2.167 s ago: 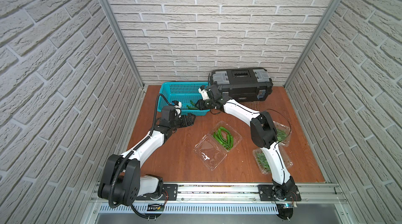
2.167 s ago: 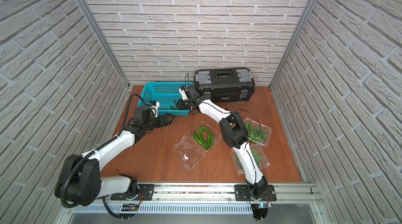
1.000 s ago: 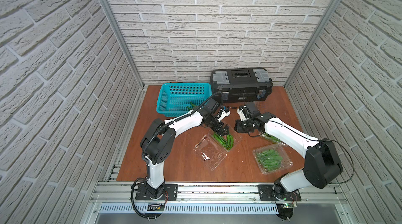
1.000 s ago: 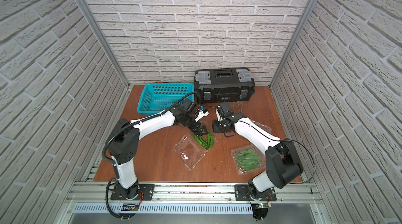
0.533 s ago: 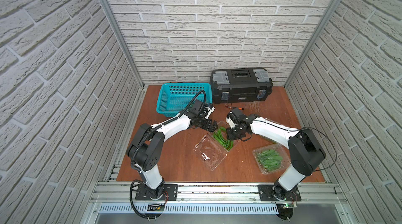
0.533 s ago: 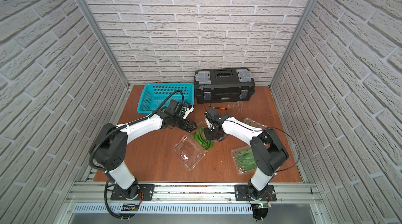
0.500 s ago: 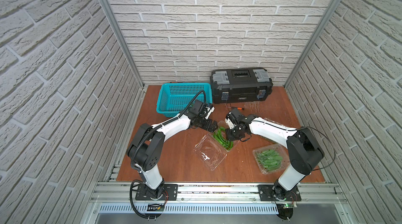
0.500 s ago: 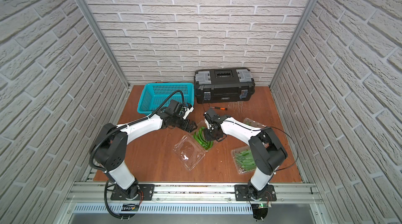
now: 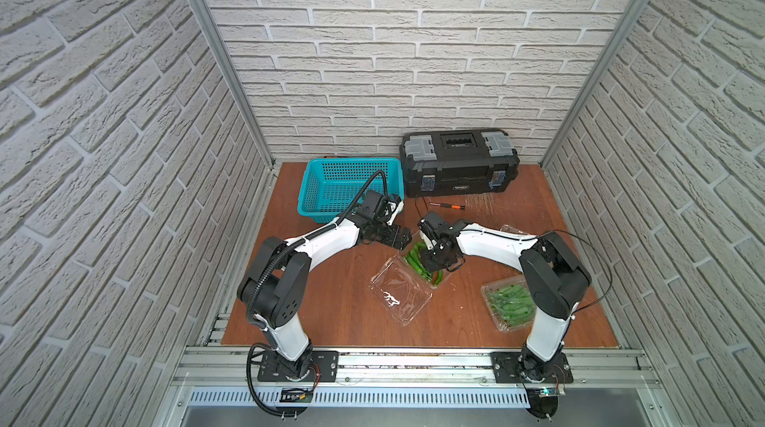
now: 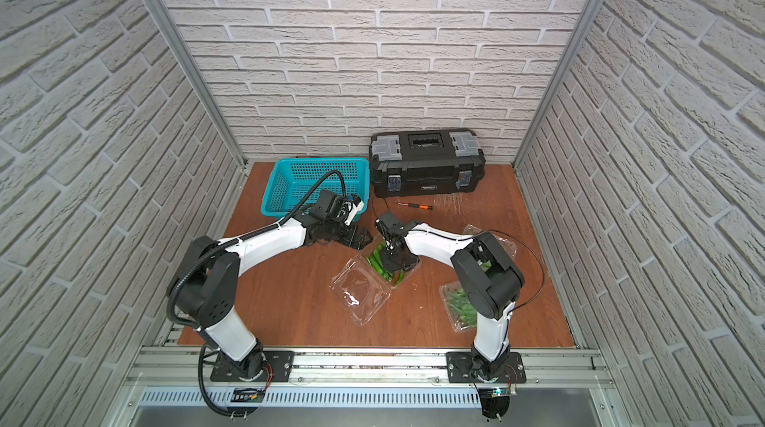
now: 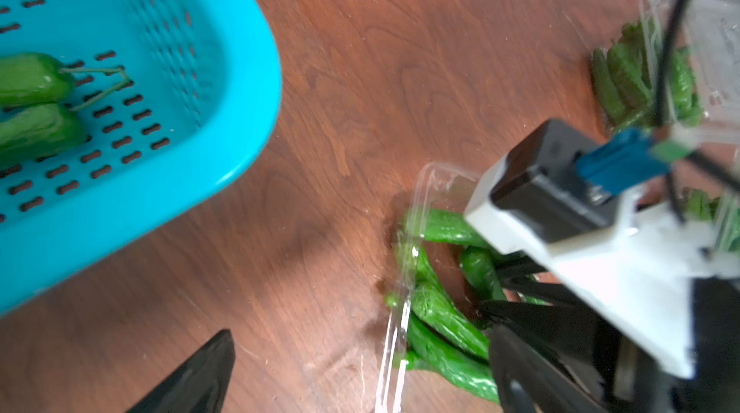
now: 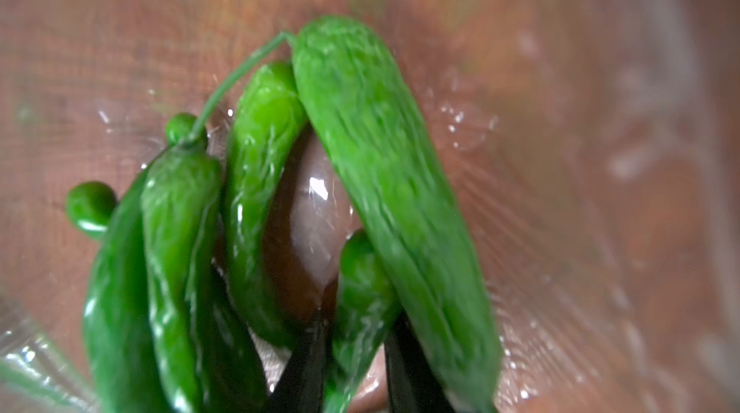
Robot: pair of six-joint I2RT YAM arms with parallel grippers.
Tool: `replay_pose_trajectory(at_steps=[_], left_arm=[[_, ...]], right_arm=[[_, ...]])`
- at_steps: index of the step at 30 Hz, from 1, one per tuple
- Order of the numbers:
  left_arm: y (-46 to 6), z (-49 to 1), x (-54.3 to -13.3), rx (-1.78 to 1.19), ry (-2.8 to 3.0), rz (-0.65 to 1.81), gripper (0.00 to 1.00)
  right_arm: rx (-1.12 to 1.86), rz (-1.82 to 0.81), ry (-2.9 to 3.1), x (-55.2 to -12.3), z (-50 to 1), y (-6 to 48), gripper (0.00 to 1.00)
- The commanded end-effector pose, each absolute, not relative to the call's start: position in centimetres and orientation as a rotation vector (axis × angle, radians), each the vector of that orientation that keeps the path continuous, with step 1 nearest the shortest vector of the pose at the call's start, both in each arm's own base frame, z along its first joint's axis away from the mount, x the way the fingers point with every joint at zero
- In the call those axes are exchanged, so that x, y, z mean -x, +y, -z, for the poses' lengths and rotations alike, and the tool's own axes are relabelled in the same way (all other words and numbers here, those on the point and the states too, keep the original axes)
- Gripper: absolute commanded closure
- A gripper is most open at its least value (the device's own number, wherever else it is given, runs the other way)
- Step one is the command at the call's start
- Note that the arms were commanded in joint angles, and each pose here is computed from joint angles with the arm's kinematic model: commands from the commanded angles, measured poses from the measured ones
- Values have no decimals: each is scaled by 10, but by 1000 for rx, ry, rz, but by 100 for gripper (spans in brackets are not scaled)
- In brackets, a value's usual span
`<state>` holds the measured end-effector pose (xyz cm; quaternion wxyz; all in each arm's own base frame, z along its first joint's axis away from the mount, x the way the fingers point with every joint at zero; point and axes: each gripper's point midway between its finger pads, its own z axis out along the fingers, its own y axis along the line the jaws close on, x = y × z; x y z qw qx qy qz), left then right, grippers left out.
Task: Take small green peppers out of containers
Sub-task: Pick up the green pepper from the packing box.
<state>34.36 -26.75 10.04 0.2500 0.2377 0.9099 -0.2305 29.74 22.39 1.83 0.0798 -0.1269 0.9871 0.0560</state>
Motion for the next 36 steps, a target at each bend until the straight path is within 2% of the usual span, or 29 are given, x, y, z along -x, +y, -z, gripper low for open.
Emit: replay_pose_trajectory(at_steps=[1, 6, 12, 20, 29, 36], left_arm=[[-258, -114, -353, -586, 2429, 616, 2], [-234, -115, -364, -465, 2424, 569, 2], [-212, -126, -373, -321, 2371, 592, 2], [-198, -150, -373, -277, 2271, 609, 2], [-185, -161, -368, -220, 2205, 620, 2], [-179, -152, -356, -220, 2243, 602, 2]], right_arm=[[384, -188, 2914, -309, -21, 237, 77], [440, -282, 2858, -325, -32, 261, 84], [505, -411, 2764, -342, -59, 288, 85], [503, -361, 2696, -342, -88, 274, 87], [559, -347, 2539, -356, -159, 272, 88], [588, -391, 2346, -410, -224, 300, 88]])
